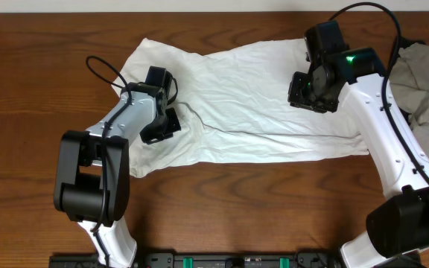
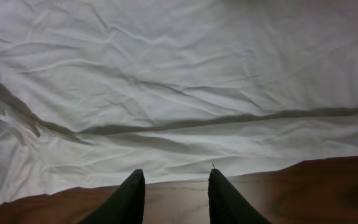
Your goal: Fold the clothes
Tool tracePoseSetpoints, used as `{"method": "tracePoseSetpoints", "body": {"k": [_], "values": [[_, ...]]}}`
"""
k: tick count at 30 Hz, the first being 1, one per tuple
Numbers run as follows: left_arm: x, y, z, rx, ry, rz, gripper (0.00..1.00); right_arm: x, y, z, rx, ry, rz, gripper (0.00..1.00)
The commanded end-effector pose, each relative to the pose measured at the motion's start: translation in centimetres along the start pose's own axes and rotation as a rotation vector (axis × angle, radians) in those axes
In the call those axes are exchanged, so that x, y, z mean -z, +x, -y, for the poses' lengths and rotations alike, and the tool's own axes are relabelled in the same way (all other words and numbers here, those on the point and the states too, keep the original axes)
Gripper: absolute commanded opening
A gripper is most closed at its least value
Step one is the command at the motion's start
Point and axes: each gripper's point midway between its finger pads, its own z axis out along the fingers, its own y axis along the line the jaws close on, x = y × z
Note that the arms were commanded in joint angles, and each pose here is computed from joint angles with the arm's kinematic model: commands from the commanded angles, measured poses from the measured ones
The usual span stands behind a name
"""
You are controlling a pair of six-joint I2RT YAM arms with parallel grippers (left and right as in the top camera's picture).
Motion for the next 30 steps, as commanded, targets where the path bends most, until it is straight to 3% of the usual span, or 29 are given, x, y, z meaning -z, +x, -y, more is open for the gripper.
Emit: {"method": "tracePoseSetpoints", "body": {"k": [1, 11, 18, 21, 25, 30], "values": [[-0.4, -1.0, -1.0, -0.008, -0.053, 0.043, 0.06, 0.6, 0.2, -0.6, 0.031, -0.008, 0.014, 0.33], [0.3, -5.9, -1.5, -0.019, -0.099, 0.254, 0.06, 0.6, 0.2, -0.5, 0.035, -0.008, 0.013, 0.32], [1.5, -8.9, -0.5, -0.025, -0.049, 0.361, 0.07, 0.6, 0.5, -0.4, 0.047, -0.001, 0.001, 0.33], [2.4, -9.1, -0.5, -0.03, -0.048, 0.368, 0.07, 0.6, 0.8, -0.2, 0.049, 0.005, -0.01, 0.31], [5.2, -8.5, -1.0, -0.029, -0.047, 0.374, 0.07, 0.6, 1.1, 0.1, 0.059, 0.017, -0.024, 0.18], [12.3, -6.6, -1.9, -0.009, -0.002, 0.437, 0.13, 0.7, 1.8, 0.4, 0.058, 0.025, -0.05, 0.21]]}}
